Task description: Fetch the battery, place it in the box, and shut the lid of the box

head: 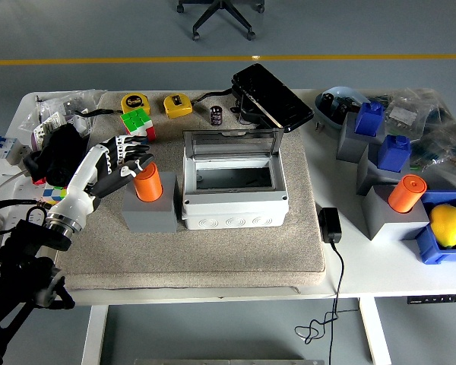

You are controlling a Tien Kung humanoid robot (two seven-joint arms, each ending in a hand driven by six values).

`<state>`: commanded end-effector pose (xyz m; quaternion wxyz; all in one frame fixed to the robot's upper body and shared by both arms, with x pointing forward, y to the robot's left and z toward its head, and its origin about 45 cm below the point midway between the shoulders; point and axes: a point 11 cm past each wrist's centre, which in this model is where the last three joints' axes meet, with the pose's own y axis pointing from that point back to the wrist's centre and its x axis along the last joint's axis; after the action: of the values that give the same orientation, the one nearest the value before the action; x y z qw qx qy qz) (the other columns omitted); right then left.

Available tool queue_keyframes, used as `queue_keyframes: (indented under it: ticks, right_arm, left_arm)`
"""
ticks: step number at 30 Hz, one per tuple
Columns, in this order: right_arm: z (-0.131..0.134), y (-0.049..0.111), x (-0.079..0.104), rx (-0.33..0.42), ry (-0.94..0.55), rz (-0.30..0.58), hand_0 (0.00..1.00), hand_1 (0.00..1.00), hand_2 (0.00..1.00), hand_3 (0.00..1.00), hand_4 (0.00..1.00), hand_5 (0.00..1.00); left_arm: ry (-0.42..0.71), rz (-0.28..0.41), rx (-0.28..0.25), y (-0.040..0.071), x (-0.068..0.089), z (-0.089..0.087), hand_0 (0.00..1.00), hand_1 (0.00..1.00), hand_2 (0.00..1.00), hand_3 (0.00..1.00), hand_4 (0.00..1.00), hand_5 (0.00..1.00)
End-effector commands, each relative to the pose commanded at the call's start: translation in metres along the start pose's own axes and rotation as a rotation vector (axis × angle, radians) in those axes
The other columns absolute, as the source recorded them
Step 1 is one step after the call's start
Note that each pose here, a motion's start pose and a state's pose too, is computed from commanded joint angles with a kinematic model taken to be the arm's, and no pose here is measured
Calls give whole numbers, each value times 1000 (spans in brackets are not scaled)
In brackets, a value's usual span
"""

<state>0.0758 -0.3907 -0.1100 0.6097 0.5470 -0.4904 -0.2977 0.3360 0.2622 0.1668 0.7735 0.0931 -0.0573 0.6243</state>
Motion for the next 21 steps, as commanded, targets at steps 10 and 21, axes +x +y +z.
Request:
queue_keyframes:
  ticks: [10, 21]
  right_arm:
    - [-1, 0, 1, 1, 0, 2, 599, 586, 582, 520, 929, 464]
    - [-1, 0, -2, 1, 2, -3, 599, 588, 583, 521, 929, 464]
  left_arm:
    - [14, -26, 19, -3, -12, -4, 672, 635, 567, 681, 998, 425]
    - [9, -42, 36, -3, -25, -9, 544, 533, 546, 570, 998, 156]
